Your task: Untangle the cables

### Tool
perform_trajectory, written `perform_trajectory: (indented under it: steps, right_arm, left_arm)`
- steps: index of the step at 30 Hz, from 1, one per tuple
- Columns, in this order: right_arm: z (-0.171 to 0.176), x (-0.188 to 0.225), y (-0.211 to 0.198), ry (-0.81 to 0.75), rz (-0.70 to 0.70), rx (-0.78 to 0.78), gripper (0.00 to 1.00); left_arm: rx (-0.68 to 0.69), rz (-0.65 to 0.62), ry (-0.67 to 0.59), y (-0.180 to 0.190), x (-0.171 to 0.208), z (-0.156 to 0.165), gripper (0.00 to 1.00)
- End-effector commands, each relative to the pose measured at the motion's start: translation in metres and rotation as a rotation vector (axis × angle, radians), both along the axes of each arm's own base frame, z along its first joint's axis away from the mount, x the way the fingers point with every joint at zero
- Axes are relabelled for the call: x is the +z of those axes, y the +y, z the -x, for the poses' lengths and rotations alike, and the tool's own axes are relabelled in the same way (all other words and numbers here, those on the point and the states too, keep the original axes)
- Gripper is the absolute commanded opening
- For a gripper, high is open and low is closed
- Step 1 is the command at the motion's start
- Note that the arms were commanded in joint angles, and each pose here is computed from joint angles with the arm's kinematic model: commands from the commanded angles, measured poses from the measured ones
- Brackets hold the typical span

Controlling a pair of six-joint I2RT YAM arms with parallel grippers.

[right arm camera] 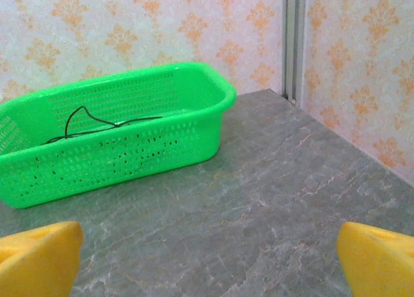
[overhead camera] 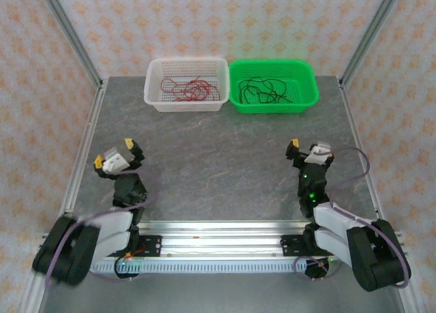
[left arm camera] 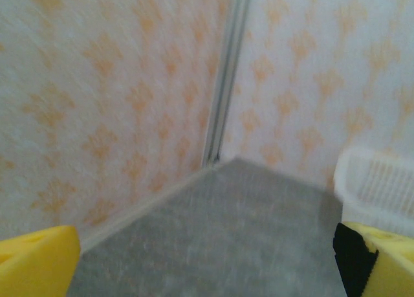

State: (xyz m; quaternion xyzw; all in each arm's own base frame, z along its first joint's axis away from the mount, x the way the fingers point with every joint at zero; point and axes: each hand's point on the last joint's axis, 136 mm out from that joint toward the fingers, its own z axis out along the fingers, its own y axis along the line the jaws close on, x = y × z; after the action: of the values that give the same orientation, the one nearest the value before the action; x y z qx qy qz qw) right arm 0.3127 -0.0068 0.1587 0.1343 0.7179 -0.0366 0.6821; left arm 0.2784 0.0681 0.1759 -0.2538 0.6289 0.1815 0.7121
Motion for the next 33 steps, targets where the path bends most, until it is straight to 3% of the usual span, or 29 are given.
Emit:
perform_trajectory:
  steps: [1,5,9,13,16,17,19,33]
  right_arm:
    - [0.002,0.014,-0.009,-0.083,0.012,-0.034,1.00]
    - [0.001,0.010,-0.011,-0.113,-0.006,-0.010,1.00]
    - [-0.009,0.003,-0.010,-0.104,-0.007,0.043,1.00]
    - [-0.031,-0.015,-0.004,-0.080,-0.007,0.116,1.00]
    - [-0.067,-0.039,-0.010,0.101,-0.039,0.106,1.00]
    - [-0.062,-0.033,-0.012,0.049,-0.058,0.122,1.00]
    - [-0.065,-0.037,-0.013,0.085,-0.055,0.116,1.00]
    - [-0.062,-0.034,-0.012,0.066,-0.050,0.114,1.00]
  left_arm:
    - [-0.009,0.025,-0.108,0.005,0.001,0.011,1.00]
    - [-0.101,-0.050,-0.023,-0.012,-0.005,-0.025,1.00]
    - [-0.233,-0.043,0.030,-0.024,-0.020,-0.040,1.00]
    - [-0.232,-0.011,-0.005,-0.013,-0.018,-0.040,1.00]
    - [-0.200,0.073,0.031,0.005,-0.028,-0.057,1.00]
    - [-0.255,0.056,0.066,-0.003,-0.030,-0.068,1.00]
    - [-0.277,0.061,0.146,-0.008,-0.041,-0.081,0.99]
    - [-0.407,0.005,0.178,-0.030,-0.042,-0.092,0.99]
